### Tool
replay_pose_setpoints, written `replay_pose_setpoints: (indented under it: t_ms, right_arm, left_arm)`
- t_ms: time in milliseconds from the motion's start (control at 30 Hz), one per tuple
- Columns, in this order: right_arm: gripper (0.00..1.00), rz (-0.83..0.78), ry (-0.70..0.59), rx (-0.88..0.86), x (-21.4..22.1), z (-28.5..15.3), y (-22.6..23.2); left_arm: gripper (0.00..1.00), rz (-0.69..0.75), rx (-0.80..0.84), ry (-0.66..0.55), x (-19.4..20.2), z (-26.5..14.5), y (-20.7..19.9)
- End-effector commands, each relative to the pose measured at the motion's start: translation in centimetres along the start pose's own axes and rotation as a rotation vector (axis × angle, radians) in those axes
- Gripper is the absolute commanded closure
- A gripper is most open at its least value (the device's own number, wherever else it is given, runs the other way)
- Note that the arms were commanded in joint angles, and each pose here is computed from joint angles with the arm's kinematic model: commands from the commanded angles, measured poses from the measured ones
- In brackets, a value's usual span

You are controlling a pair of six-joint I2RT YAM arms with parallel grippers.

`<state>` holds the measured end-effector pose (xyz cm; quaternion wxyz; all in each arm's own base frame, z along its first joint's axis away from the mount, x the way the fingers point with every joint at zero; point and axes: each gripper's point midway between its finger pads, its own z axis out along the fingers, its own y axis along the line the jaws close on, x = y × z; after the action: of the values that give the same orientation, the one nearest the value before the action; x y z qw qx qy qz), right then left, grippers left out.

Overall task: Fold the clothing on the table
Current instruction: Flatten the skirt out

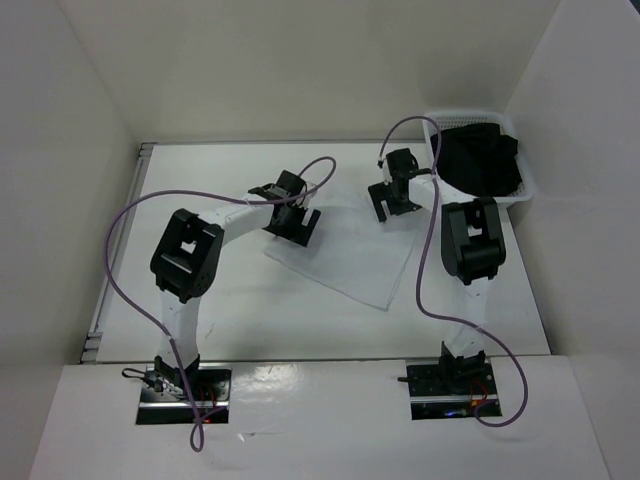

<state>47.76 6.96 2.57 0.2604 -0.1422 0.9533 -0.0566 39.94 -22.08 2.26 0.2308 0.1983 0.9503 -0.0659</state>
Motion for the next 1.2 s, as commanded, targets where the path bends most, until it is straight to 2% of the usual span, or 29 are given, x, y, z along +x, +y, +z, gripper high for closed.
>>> replay_pose_setpoints:
  t_ms: [0, 133, 267, 300, 333, 367, 467, 500, 567, 667, 867, 900, 933, 967, 1000, 1067, 1167]
  right_arm:
    - [0.0, -0.113, 0.15, 0.002, 5.5, -1.8, 1.0]
    - [0.0, -0.231, 0.119, -0.039, 6.1, -5.4, 4.3]
    - [0.0, -0.395, 0.122, -0.158, 7.7, -9.7, 10.6]
    - [0.0, -0.422, 0.126, -0.195, 8.1, -10.1, 12.0]
    - [0.0, -0.446, 0.132, -0.223, 8.5, -10.5, 13.1]
    - [0.0, -0.497, 0.147, -0.26, 9.4, -11.2, 15.0]
    - [0.0, -0.568, 0.16, -0.329, 10.6, -12.2, 18.2]
    - [0.0, -0.579, 0.149, -0.335, 10.4, -12.4, 18.7]
    - [0.0, -0.596, 0.157, -0.364, 10.9, -12.5, 19.7]
    - [0.0, -0.601, 0.147, -0.384, 10.6, -12.7, 20.0]
    - [0.0, -0.617, 0.001, -0.321, 7.5, -15.2, 18.2]
    - [0.0, -0.591, -0.016, -0.311, 6.9, -15.5, 17.2]
    - [0.0, -0.592, -0.016, -0.307, 6.8, -15.4, 16.9]
    - [0.0, -0.579, -0.038, -0.303, 6.2, -15.6, 16.6]
    - [0.0, -0.553, -0.055, -0.292, 5.5, -15.6, 15.8]
    - [0.0, -0.518, -0.078, -0.285, 4.5, -15.3, 14.9]
    - [0.0, -0.444, -0.128, -0.256, 1.9, -14.5, 12.8]
  left_arm:
    - [0.01, -0.006, 0.016, 0.077, 1.2, 1.1, 2.0]
    - [0.01, 0.009, 0.024, 0.059, -0.9, 1.0, 3.2]
    - [0.01, 0.037, -0.007, 0.013, -4.3, 0.9, 4.8]
    - [0.01, 0.029, -0.011, 0.012, -4.7, 0.8, 5.3]
    - [0.01, 0.043, -0.013, -0.036, -7.1, 0.2, 5.4]
    - [0.01, 0.051, -0.011, -0.006, -6.8, 1.0, 5.4]
    - [0.01, 0.052, -0.023, -0.028, -9.3, 1.6, 5.7]
    - [0.01, 0.051, -0.031, -0.002, -8.9, 2.7, 5.9]
    - [0.01, 0.062, -0.034, -0.052, -11.3, 2.4, 6.0]
    - [0.01, 0.042, -0.023, -0.03, -11.4, 3.6, 5.8]
    - [0.01, -0.056, -0.01, -0.035, -12.5, -1.6, 6.1]
    - [0.01, -0.053, -0.029, -0.115, -14.1, -4.8, 6.3]
    - [0.01, -0.057, -0.048, -0.04, -10.9, -3.8, 6.6]
    - [0.01, -0.057, -0.094, -0.106, -11.4, -7.2, 7.2]
    - [0.01, -0.04, -0.107, -0.132, -11.2, -7.6, 7.0]
    - [0.01, -0.03, -0.119, -0.074, -7.5, -8.6, 6.5]
    - [0.01, -0.043, -0.105, -0.024, -4.0, -9.8, 6.1]
